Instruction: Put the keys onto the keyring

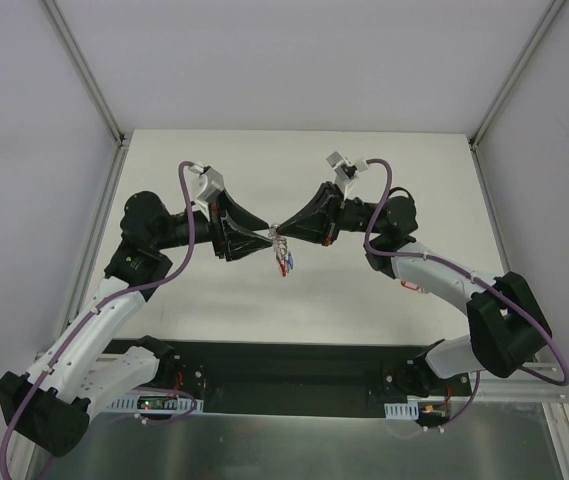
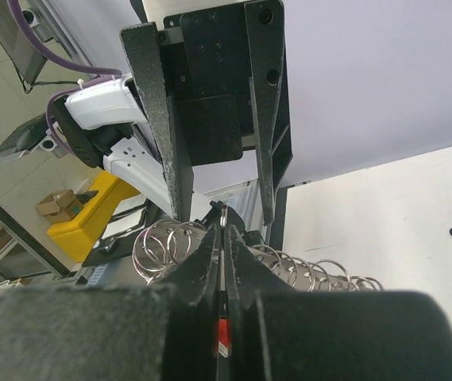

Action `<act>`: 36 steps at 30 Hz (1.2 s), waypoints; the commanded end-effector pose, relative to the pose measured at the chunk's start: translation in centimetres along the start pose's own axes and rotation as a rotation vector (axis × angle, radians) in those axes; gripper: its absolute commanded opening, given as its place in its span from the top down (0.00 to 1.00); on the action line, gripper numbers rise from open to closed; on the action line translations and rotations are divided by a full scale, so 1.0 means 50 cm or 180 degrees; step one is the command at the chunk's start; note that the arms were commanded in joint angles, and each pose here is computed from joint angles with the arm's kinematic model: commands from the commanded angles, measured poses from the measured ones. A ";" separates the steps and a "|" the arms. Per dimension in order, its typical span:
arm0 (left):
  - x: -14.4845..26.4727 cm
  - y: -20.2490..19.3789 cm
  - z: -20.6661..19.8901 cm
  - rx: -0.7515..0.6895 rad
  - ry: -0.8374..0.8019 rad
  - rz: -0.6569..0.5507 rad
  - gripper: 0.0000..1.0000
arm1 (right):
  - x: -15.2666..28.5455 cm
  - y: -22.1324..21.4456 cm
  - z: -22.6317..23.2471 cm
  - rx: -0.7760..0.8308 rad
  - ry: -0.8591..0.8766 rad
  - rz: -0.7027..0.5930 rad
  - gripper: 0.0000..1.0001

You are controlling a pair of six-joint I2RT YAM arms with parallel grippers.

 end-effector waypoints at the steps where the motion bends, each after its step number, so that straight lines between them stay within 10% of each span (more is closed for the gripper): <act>1: -0.001 0.026 -0.015 -0.0219 -0.0181 -0.0092 0.54 | -0.016 0.069 0.047 0.0713 0.0419 -0.0261 0.99; 32: -0.004 0.017 -0.002 -0.0199 -0.0130 -0.0057 1.00 | -0.021 0.058 0.042 0.0624 0.0422 -0.0210 0.98; 36: 0.012 0.013 -0.010 -0.0204 0.0038 0.0224 1.00 | -0.003 0.047 0.037 0.0591 0.0334 -0.0127 0.75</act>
Point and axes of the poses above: each gripper's point midway between its finger pads, its own x axis back along the fingers, its own z axis along the line the jaws close on, y = z × x, the point moved 7 cm from there along x, back along the fingers, and after that the axes turned 4 degrees about x, right-handed, at the moved point
